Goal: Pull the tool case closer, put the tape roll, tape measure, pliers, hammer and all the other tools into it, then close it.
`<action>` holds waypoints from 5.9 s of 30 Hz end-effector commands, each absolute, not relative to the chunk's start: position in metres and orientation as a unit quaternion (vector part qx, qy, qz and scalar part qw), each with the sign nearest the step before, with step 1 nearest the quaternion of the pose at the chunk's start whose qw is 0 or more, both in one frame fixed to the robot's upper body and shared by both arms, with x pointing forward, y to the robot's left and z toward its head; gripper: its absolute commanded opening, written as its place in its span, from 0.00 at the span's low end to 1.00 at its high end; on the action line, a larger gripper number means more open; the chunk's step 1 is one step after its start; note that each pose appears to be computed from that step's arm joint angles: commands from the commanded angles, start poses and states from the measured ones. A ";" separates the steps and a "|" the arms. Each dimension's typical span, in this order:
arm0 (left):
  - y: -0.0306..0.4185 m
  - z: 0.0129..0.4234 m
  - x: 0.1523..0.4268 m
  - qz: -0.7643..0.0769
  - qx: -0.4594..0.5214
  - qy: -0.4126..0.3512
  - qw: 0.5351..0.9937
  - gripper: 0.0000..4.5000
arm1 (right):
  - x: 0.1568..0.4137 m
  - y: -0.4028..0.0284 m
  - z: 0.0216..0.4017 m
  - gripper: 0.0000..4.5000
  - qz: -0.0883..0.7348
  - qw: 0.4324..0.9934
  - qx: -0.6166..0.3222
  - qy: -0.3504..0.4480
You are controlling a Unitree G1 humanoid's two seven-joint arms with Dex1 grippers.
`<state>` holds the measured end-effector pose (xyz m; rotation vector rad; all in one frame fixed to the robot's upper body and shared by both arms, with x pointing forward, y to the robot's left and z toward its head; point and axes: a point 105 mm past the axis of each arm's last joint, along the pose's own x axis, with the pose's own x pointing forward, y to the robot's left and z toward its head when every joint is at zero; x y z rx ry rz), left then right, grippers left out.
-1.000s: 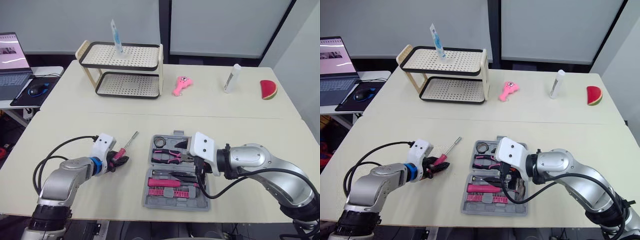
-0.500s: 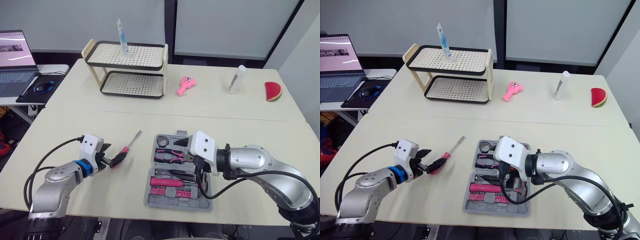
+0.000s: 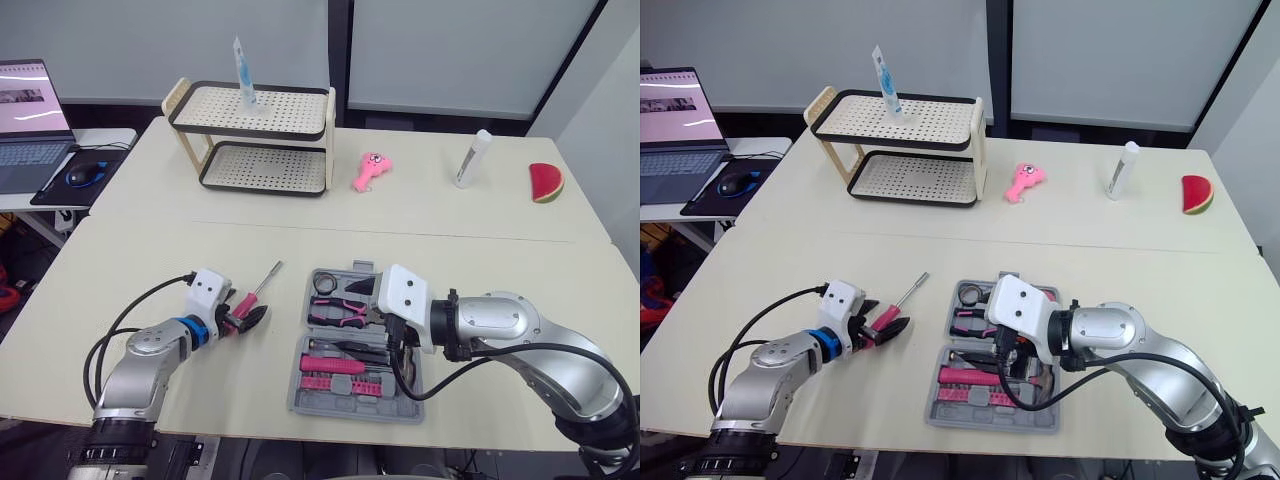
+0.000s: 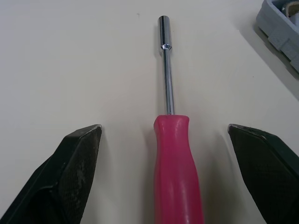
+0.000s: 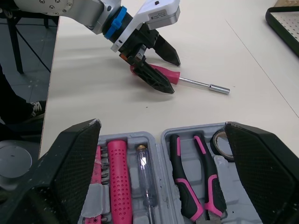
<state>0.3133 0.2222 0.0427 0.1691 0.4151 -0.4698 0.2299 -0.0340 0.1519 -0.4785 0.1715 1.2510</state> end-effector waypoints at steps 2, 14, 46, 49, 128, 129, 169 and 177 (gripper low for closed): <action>0.214 0.041 0.312 -0.246 0.092 0.207 0.942 0.91 | 0.227 -0.032 0.159 1.00 0.583 0.778 -0.227 0.057; 0.213 0.042 0.310 -0.252 0.095 0.204 0.941 0.16 | 0.227 -0.033 0.159 1.00 0.575 0.784 -0.229 0.050; 0.100 0.063 0.194 -0.677 0.251 0.141 0.678 0.16 | 0.163 -0.166 0.148 1.00 0.629 0.691 -0.302 0.185; 0.090 0.056 0.195 -0.675 0.251 0.144 0.679 0.16 | 0.162 -0.166 0.148 1.00 0.629 0.692 -0.301 0.186; 0.078 0.046 0.204 -0.730 0.260 0.184 0.605 0.01 | 0.160 -0.158 0.147 1.00 0.610 0.712 -0.295 0.185; 0.078 0.044 0.205 -0.728 0.262 0.185 0.606 0.01 | 0.160 -0.158 0.147 1.00 0.610 0.712 -0.295 0.185; 0.187 0.062 0.284 -0.542 0.243 0.121 0.795 0.00 | 0.233 -0.176 0.082 0.40 0.462 0.808 -0.315 0.186; 0.157 0.044 0.279 -0.570 0.239 0.110 0.778 0.00 | 0.238 -0.169 0.054 0.05 0.475 0.793 -0.316 0.212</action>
